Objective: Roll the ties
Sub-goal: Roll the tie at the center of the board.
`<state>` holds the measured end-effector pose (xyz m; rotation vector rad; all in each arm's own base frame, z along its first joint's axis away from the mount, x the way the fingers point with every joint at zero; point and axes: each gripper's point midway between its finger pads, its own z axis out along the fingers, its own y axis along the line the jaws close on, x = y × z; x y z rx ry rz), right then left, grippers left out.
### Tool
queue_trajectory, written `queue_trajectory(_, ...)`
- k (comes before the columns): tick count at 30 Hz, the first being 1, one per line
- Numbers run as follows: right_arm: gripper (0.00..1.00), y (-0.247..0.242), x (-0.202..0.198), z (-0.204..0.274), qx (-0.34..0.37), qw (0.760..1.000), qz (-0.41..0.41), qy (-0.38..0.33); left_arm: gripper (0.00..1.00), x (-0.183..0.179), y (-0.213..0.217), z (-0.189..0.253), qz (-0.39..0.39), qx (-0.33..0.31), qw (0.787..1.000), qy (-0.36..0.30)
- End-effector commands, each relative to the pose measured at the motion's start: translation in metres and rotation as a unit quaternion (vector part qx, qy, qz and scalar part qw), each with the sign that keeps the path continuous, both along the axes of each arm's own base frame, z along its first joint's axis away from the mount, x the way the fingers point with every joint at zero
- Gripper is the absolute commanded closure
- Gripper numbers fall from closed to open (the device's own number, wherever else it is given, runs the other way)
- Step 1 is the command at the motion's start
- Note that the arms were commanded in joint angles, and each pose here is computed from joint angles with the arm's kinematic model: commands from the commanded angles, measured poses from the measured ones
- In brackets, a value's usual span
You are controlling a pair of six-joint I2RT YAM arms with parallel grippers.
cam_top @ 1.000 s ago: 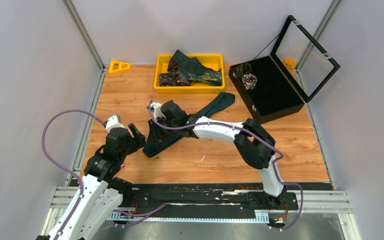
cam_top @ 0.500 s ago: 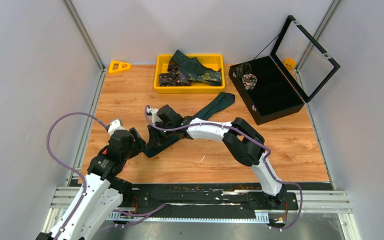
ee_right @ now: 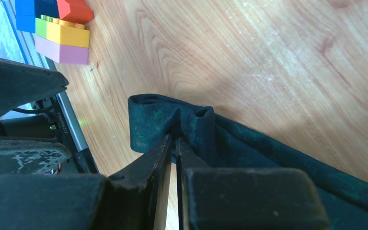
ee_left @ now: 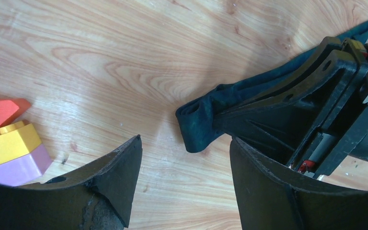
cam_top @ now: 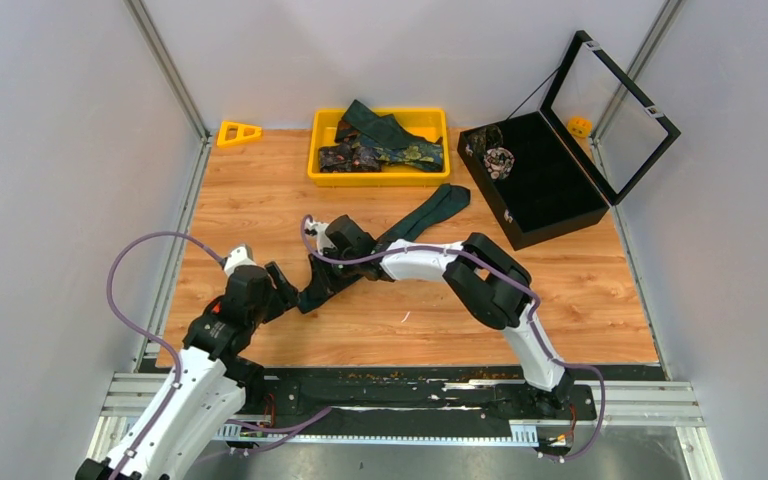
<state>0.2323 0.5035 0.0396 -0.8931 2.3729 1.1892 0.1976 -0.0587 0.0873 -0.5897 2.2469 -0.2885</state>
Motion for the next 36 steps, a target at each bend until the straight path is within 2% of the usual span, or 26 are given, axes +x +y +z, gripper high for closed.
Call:
queue_trajectory(1, 0.90, -0.004, 0.013, 0.008, 0.014, 1.000, -0.023, -0.011, 0.26, 0.009, -0.014, 0.001, -0.005, -0.040, 0.999, -0.021)
queue_trajectory(14, 0.92, -0.012, 0.011, -0.019, 0.008, 0.999, -0.031, 0.016, 0.32, 0.012, -0.028, -0.037, 0.009, -0.096, 0.995, -0.011)
queue_trajectory(22, 0.92, -0.017, 0.010, -0.024, 0.009, 0.999, -0.033, 0.020, 0.41, 0.019, -0.025, -0.043, 0.033, -0.111, 0.992, -0.044)
queue_trajectory(30, 0.93, -0.016, 0.009, -0.024, 0.013, 0.999, -0.031, 0.022, 0.43, 0.023, -0.027, -0.048, 0.034, -0.120, 0.991, -0.055)
queue_trajectory(36, 0.93, -0.019, 0.008, -0.024, 0.012, 0.999, -0.033, 0.021, 0.51, 0.023, -0.031, -0.055, 0.034, -0.137, 0.988, -0.055)
